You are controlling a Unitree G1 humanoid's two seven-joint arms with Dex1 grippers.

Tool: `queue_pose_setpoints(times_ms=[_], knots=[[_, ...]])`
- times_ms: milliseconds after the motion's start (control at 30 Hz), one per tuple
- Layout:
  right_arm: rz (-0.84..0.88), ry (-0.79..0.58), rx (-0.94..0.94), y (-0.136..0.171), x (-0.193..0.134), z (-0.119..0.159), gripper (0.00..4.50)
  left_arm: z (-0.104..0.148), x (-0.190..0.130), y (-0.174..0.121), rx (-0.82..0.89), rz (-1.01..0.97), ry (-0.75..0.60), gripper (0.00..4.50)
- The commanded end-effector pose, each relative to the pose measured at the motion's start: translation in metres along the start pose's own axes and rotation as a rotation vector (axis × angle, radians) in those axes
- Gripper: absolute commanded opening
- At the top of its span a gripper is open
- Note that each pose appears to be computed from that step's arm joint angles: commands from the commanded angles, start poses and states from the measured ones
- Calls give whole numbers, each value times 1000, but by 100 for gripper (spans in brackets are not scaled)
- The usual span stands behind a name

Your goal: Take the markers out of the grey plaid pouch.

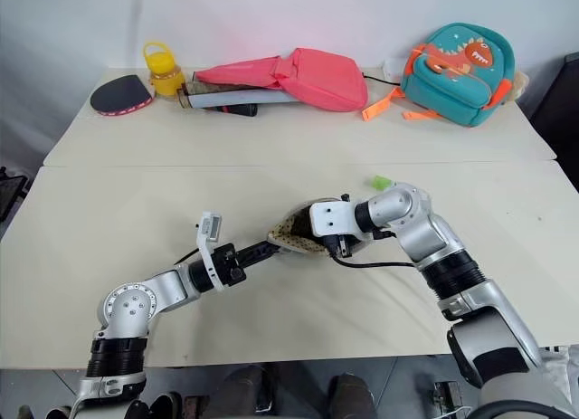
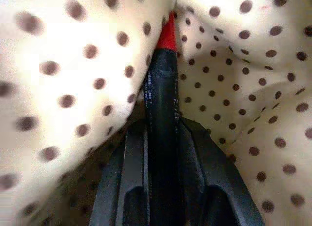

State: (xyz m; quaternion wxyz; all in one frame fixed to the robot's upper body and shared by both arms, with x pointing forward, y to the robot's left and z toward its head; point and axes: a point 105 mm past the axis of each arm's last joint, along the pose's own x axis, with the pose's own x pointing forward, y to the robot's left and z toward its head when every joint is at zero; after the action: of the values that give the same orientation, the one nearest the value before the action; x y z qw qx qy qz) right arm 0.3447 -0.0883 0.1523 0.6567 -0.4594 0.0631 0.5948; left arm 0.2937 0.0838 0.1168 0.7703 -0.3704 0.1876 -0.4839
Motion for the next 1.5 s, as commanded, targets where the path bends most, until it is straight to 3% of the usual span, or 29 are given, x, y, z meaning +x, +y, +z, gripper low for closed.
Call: queue_pose_setpoints(times_ms=[33, 267, 367, 600, 700, 767, 933, 1067, 1200, 1300, 1400, 1500], knots=[[-52, -111, 31, -6, -26, 20, 52, 5, -2, -2, 30, -2, -19, 0], [-124, -299, 156, -15, -57, 44, 52, 12, 1, -2, 54, -1, -28, 0], [-102, -307, 165, -11, -68, 47, 52, 18, 0, 2, 83, 26, -42, 0], [-113, -79, 68, -9, -58, 22, 52, 23, -2, -2, 158, 27, 11, 0], [-103, -222, 100, -10, -54, 40, 52, 38, -1, -4, 205, 44, -43, 0], [-128, -346, 109, -18, -59, 62, 52, 49, -5, 9, 327, 146, -59, 0], [-303, -685, 99, -54, -103, 121, 52, 97, -23, 13, 671, 334, -124, 0], [-405, -801, 118, -72, -127, 134, 52, 126, -37, 13, 922, 471, -159, 0], [-439, -454, 89, -68, -106, 74, 52, 165, -62, 2, 1253, 690, -304, 0], [-468, -316, 177, -59, -95, 28, 52, 170, -75, -8, 1395, 744, -314, 0], [-468, -74, 177, -37, -76, -30, 52, 146, -68, -2, 1369, 685, -248, 0], [-477, -42, 225, -23, -63, -54, 52, 114, -66, 20, 1256, 672, -184, 0]])
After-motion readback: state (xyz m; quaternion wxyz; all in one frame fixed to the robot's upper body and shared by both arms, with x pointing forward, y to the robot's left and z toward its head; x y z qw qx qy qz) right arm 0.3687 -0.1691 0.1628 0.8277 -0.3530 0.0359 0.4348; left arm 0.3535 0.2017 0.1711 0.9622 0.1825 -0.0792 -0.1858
